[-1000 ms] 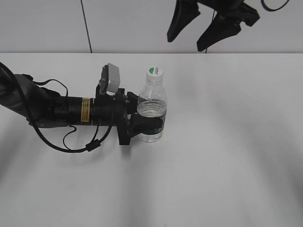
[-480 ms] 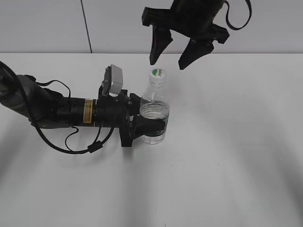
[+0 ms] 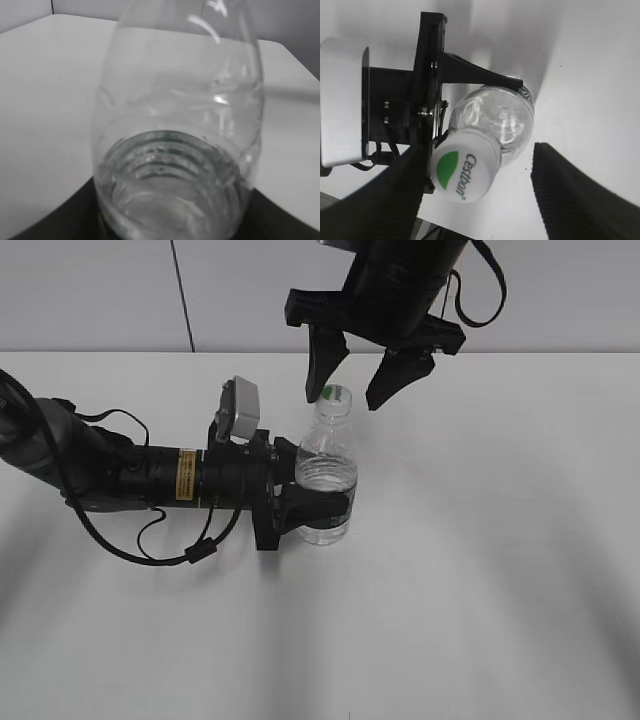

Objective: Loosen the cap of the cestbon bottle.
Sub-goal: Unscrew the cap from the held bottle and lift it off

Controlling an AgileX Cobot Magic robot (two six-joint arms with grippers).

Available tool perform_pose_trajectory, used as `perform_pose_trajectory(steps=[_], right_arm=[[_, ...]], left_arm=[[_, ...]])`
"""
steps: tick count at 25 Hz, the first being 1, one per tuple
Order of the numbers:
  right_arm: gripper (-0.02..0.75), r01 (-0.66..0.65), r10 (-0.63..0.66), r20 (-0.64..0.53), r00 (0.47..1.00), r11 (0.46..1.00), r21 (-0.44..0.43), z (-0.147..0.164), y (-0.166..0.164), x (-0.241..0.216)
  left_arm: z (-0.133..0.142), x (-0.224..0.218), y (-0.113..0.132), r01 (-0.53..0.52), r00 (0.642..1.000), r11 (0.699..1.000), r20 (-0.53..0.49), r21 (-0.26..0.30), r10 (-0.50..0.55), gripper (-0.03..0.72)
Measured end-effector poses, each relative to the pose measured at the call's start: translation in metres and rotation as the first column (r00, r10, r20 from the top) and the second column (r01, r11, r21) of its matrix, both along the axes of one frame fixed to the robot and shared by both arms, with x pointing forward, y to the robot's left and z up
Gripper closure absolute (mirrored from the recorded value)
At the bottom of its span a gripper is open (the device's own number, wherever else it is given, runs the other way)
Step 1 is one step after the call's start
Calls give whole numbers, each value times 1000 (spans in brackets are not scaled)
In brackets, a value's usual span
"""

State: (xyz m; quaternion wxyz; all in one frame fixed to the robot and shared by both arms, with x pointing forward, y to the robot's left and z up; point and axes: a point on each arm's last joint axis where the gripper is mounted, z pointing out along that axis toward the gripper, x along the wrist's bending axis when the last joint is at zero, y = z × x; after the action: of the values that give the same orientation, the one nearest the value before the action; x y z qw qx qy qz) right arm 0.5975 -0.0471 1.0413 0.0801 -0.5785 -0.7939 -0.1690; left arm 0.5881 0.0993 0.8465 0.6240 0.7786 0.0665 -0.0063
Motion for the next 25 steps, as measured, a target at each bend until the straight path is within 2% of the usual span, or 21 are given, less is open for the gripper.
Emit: perform_pose_trajectory(steps=[3, 7, 10, 25], right_arm=[[237, -2, 2, 2, 1000, 1000, -5, 0, 0, 0], [309, -2, 2, 1, 1000, 1000, -4, 0, 0, 0], [337, -2, 2, 0, 1000, 1000, -2, 0, 0, 0], [344, -31, 32, 26, 999, 999, -38, -3, 8, -4]], left_arm=[[0, 0, 0, 0, 1000, 1000, 0, 0, 0, 307], [0, 0, 0, 0, 1000, 1000, 0, 1, 0, 307], [0, 0, 0, 0, 1000, 1000, 0, 1, 0, 307], [0, 0, 0, 1, 1000, 1000, 0, 0, -1, 307]])
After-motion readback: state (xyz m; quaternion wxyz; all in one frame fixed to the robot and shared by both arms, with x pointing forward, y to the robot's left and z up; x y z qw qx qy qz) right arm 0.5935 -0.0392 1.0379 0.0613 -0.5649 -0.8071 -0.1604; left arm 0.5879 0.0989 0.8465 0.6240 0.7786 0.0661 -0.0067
